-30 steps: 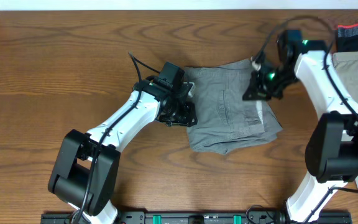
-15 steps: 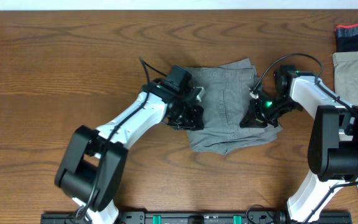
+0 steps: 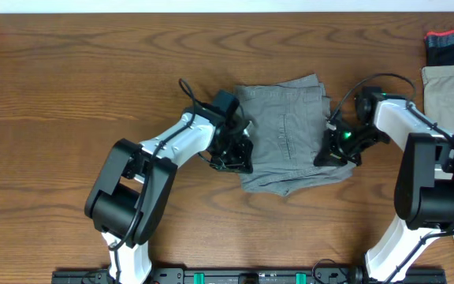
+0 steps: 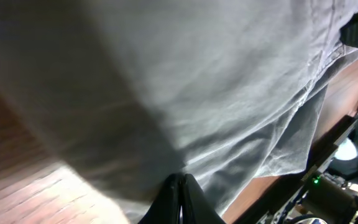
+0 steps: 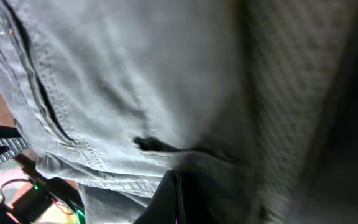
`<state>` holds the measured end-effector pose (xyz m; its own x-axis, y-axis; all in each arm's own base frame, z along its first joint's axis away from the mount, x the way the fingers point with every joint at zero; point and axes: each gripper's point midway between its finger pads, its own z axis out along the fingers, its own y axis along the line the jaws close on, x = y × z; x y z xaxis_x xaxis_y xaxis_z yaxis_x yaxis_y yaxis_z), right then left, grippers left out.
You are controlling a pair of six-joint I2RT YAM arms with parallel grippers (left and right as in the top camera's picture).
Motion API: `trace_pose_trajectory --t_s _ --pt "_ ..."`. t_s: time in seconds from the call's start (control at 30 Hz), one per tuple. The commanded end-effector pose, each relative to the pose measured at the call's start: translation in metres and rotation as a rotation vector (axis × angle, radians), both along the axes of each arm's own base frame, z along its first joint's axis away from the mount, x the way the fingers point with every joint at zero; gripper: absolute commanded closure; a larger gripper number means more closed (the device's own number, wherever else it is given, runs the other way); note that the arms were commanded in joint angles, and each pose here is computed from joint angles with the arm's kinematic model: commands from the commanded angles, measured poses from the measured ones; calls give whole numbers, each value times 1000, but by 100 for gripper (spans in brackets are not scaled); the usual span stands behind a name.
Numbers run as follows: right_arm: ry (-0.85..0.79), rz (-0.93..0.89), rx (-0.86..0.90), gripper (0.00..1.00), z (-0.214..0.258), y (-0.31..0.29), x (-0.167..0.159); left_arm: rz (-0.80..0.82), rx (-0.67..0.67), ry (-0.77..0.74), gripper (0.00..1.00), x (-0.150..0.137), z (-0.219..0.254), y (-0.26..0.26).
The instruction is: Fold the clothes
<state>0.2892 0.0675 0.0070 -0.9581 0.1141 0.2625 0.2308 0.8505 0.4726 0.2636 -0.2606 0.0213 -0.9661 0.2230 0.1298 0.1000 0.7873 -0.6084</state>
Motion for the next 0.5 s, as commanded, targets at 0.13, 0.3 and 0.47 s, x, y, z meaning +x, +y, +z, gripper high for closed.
trace_pose_trajectory --t_s 0.13,0.3,0.47 --pt "79 -86 -155 99 -11 -45 -11 61 35 38 94 7 -6 24" --pt "105 -123 -153 99 -4 -54 -14 34 2 -40 94 15 11 26" --pt "36 -133 -167 99 23 -59 0 32 -11 -161 89 27 37 26"
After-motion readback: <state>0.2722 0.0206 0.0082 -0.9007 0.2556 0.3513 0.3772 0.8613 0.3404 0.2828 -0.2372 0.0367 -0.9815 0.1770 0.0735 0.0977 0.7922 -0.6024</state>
